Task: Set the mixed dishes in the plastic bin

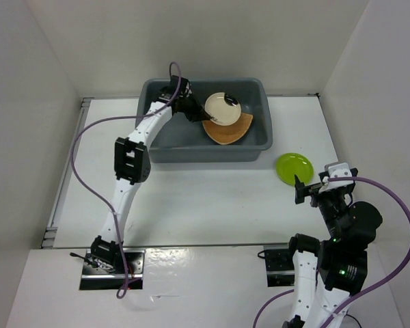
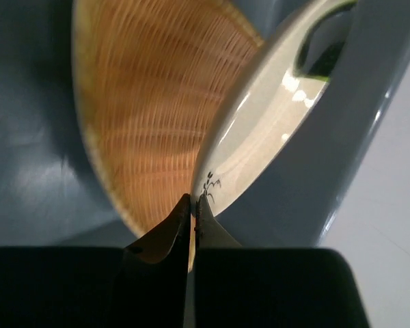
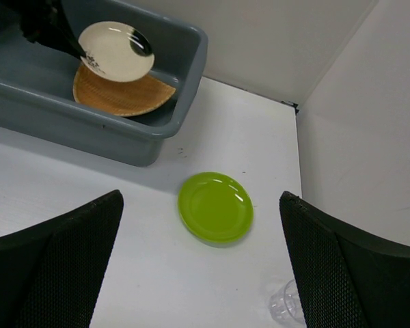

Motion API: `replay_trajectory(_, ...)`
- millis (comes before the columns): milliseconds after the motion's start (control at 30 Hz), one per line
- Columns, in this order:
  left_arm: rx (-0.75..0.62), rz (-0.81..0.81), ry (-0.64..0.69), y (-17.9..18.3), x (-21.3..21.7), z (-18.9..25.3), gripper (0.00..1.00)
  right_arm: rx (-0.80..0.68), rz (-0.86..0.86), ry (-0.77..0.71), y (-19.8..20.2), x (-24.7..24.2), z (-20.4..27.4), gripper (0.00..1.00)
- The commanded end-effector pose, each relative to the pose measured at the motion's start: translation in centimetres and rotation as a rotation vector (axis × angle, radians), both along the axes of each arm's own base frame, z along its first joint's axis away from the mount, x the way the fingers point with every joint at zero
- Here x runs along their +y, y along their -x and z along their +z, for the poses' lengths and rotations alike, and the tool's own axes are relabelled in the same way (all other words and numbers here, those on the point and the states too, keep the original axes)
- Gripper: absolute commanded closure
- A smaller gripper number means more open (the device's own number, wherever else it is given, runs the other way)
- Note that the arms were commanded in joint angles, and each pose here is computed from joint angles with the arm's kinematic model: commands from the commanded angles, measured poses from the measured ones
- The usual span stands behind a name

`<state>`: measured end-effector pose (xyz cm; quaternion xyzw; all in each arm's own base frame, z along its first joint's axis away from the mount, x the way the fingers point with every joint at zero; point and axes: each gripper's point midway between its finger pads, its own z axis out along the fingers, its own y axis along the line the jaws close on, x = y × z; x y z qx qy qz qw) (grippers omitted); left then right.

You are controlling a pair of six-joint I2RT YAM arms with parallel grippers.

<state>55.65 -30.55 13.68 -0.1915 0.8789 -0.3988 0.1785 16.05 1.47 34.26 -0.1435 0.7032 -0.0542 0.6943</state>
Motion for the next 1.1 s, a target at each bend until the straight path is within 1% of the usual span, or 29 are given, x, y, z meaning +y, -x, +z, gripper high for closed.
replay_trajectory(0, 0.037, -0.083, -0.024, 1.1, -1.9, -0.9, 1.0, -0.056, -0.013, 0.006, 0.1, -0.1, 1.1, 0.01)
replay_trajectory(67, 0.025, -0.089, -0.001, 1.2, -2.8, -0.7, 1.0, -0.065, -0.013, 0.009, 0.3, -0.1, 1.3, 0.01)
replay_trajectory(100, 0.086, -0.105, 0.026, 1.7, -3.3, -2.0, 1.0, -0.065, -0.013, 0.009, 0.3, -0.1, 1.3, 0.01)
replay_trajectory(133, 0.079, -0.107, 0.031, 1.7, -3.3, -1.6, 1.0, -0.075, -0.004, 0.012, 0.5, 0.2, 1.4, 0.01)
replay_trajectory(167, 0.109, -0.087, -0.001, 2.1, -2.7, -2.4, 1.0, -0.075, -0.003, 0.012, 0.6, 0.2, 1.4, 0.01)
replay_trajectory(200, 0.067, -0.093, 0.007, 1.7, -2.9, -1.5, 1.0, -0.084, -0.003, 0.015, 0.8, 0.3, 1.5, 0.01)
replay_trajectory(267, 0.084, -0.098, -0.017, 2.1, -3.1, -3.0, 1.0, -0.085, -0.004, 0.025, 0.8, 0.2, 1.5, 0.01)
replay_trajectory(300, 0.119, -0.113, -0.023, 2.7, -3.6, -4.1, 1.0, -0.085, -0.004, 0.025, 0.8, 0.2, 1.5, 0.01)
replay_trajectory(367, 0.137, -0.113, -0.029, 3.1, -3.4, -4.5, 1.0, -0.085, -0.004, 0.025, 0.8, 0.2, 1.5, 0.01)
replay_trajectory(400, 0.158, -0.113, -0.036, 3.3, -3.3, -5.3, 0.98, -0.085, -0.004, 0.025, 0.8, 0.2, 1.5, 0.01)
replay_trajectory(433, 0.159, -0.113, -0.036, 3.3, -3.3, -5.3, 0.86, -0.076, -0.004, 0.022, 0.6, 0.2, 1.2, 0.01)
replay_trajectory(467, 0.159, -0.103, -0.049, 3.3, -3.1, -5.0, 0.78, -0.067, -0.004, 0.019, 0.4, 0.1, 1.1, 0.01)
replay_trajectory(533, 0.156, -0.088, -0.054, 3.1, -2.5, -4.6, 0.66, -0.067, -0.004, 0.019, 0.4, 0.1, 1.1, 0.01)
replay_trajectory(567, 0.13, -0.088, -0.045, 2.8, -2.6, -3.5, 0.56, -0.067, -0.004, 0.019, 0.4, 0.1, 1.1, 0.01)
replay_trajectory(633, 0.103, -0.081, -0.029, 2.6, -2.7, -2.1, 0.48, -0.059, -0.004, 0.016, 0.2, 0.0, 0.9, 0.01)
replay_trajectory(667, 0.071, -0.081, -0.018, 2.4, -2.8, -0.6, 0.44, -0.059, -0.004, 0.016, 0.2, 0.0, 0.9, 0.01)
replay_trajectory(700, 0.056, -0.064, -0.019, 2.0, -2.1, 0.1, 0.4, -0.059, -0.004, 0.016, 0.2, 0.0, 0.9, 0.01)
replay_trajectory(733, 0.04, -0.064, -0.014, 2.0, -2.1, 1.1, 0.4, -0.056, -0.013, 0.006, -0.1, -0.2, 1.0, 0.01)
replay_trajectory(767, -0.005, -0.043, -0.01, 1.7, -1.3, 3.6, 0.38, -0.045, -0.022, 0.002, -0.4, -0.4, 0.9, 0.01)
replay_trajectory(833, -0.091, -0.008, -0.039, 1.4, -0.4, 6.9, 0.37, -0.025, -0.036, -0.013, -0.8, -0.8, 0.6, 0.01)
replay_trajectory(867, -0.188, 0.029, -0.08, 1.6, 1.0, 11.0, 0.36, 0.007, -0.049, -0.032, -1.5, -1.2, 0.1, 0.01)
replay_trajectory(900, -0.229, 0.041, -0.118, 2.5, 1.3, 12.9, 0.32, 0.018, -0.049, -0.035, -2.0, -1.4, 0.0, 0.01)
replay_trajectory(933, -0.327, 0.064, -0.14, 4.2, 2.3, 17.9, 0.26, 0.044, -0.081, -0.055, -2.6, -2.1, -0.4, 0.01)
replay_trajectory(967, -0.395, 0.049, -0.207, 5.6, 2.4, 19.7, 0.24, 0.105, -0.097, -0.085, -3.9, -2.7, -1.5, 0.01)
replay_trajectory(1000, -0.407, 0.121, -0.327, 6.7, 4.5, 20.4, 0.2, 0.137, -0.117, -0.101, -4.5, -3.2, -2.1, 0.01)
replay_trajectory(1033, -0.465, 0.15, -0.363, 8.9, 5.7, 23.7, 0.16, 0.165, -0.127, -0.108, -5.1, -3.6, -2.6, 0.01)
replay_trajectory(1067, -0.49, 0.15, -0.423, 10.2, 6.4, 24.4, 0.04, 0.185, -0.136, -0.112, -5.6, -3.9, -2.7, 0.01)
